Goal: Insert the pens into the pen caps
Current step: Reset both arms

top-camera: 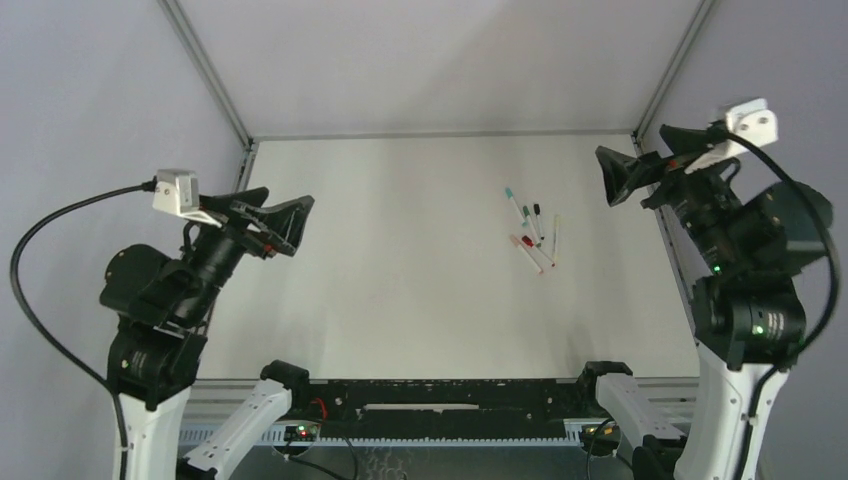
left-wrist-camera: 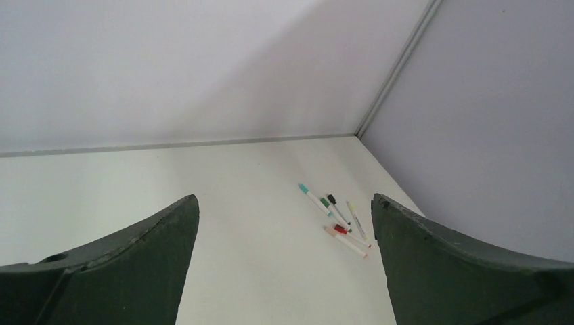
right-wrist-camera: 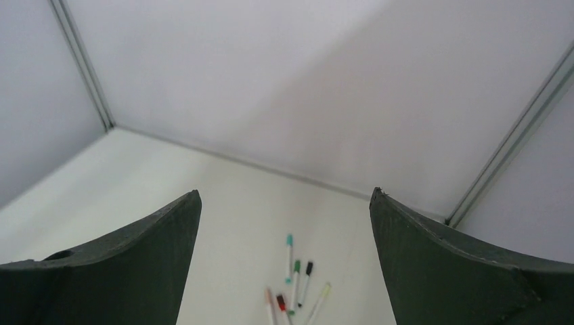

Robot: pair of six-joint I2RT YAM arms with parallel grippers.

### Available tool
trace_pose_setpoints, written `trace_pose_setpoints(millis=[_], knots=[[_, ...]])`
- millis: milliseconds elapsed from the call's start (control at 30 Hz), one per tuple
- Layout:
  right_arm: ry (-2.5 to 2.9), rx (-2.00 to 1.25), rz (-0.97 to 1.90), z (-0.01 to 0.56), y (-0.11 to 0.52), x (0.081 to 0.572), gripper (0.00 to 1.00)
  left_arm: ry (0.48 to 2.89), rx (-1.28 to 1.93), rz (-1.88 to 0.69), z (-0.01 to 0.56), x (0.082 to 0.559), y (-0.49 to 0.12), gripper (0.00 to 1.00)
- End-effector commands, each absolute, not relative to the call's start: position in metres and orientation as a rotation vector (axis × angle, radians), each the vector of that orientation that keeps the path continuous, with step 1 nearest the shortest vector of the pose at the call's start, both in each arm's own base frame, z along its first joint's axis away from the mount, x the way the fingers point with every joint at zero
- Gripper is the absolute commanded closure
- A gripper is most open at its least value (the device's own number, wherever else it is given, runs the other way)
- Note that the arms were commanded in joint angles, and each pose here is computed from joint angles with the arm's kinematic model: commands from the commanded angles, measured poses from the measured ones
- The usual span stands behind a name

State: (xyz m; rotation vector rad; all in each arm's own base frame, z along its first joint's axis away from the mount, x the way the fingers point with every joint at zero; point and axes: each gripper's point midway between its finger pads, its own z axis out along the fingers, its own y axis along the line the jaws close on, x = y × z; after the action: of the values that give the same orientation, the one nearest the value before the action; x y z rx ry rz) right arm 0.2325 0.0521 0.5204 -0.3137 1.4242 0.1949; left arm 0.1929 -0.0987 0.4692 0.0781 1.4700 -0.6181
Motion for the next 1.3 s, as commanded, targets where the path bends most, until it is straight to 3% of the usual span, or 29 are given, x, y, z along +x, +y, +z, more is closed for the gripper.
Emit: trace_pose_setpoints(millis=[0, 467, 1267], knots=[[1.376, -0.14, 0.272, 0.551, 0.047, 0.21, 0.0, 1.49, 0.121, -0.548, 0.471, 0.168, -0.085, 0.0], [1.294, -0.126, 0.372, 0.589, 0.06, 0.179, 0.0, 1.435, 0.165, -0.557, 0.492, 0.131, -0.078, 0.0], [1.264, -0.204, 0.434, 0.6, 0.078, 0.145, 0.0, 1.392, 0.188, -0.586, 0.491, 0.101, -0.075, 0.0]])
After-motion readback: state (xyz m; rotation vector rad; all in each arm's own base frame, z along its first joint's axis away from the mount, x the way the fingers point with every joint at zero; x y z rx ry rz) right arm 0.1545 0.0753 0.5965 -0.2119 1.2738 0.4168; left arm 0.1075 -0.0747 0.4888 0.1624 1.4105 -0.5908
